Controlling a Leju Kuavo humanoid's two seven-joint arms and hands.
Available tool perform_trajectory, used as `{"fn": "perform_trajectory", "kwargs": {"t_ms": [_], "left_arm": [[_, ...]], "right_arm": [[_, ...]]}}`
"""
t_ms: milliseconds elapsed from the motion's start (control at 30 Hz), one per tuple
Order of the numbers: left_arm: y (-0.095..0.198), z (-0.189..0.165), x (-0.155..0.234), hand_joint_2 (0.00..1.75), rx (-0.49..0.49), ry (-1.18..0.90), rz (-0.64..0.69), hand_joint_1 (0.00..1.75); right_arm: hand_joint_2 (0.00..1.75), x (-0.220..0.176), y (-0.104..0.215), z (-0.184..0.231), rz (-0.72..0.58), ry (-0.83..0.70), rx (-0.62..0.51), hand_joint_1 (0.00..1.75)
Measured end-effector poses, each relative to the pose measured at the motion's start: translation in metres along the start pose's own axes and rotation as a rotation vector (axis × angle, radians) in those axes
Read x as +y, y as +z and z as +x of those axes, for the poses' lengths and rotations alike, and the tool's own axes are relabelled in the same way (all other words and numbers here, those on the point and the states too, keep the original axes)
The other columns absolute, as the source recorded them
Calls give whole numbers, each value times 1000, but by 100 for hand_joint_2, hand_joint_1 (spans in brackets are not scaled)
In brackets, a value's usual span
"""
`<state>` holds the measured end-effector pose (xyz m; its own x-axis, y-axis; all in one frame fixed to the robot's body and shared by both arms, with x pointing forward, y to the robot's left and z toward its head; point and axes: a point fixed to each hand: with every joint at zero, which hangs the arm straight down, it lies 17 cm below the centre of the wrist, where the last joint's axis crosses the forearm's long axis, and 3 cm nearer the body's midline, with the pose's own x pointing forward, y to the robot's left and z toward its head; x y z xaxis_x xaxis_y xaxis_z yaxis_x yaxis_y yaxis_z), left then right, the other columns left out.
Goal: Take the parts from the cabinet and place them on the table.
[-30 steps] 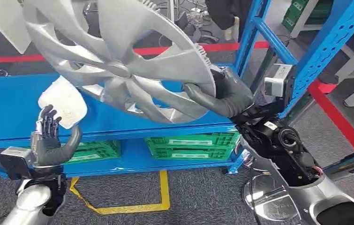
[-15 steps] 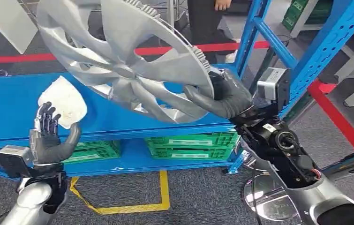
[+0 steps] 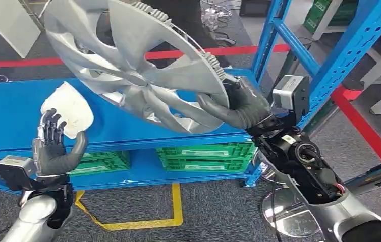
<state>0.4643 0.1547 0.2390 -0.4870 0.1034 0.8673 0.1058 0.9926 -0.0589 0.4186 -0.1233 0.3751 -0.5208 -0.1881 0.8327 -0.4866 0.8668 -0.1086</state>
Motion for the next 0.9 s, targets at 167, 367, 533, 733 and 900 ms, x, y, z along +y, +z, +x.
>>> {"fn": "perform_trajectory", "kwargs": {"t_ms": [167, 367, 533, 733, 900], "left_arm": [[-2, 2, 0, 175, -5, 2, 0, 0], [-3, 2, -2, 175, -8, 7, 1, 0], [-1, 0, -3, 175, -1, 9, 1, 0], [-2, 1, -5, 175, -5, 12, -6, 0], [-2, -1, -5, 175, -2, 10, -7, 0]], "right_arm": [[175, 2, 0, -1, 1, 10, 3, 175], [175, 3, 2, -2, -1, 7, 6, 175], [175, 3, 5, -7, -4, 2, 19, 175], [175, 6, 5, -6, -1, 0, 19, 175], [175, 5, 5, -5, -2, 1, 16, 175]]}}
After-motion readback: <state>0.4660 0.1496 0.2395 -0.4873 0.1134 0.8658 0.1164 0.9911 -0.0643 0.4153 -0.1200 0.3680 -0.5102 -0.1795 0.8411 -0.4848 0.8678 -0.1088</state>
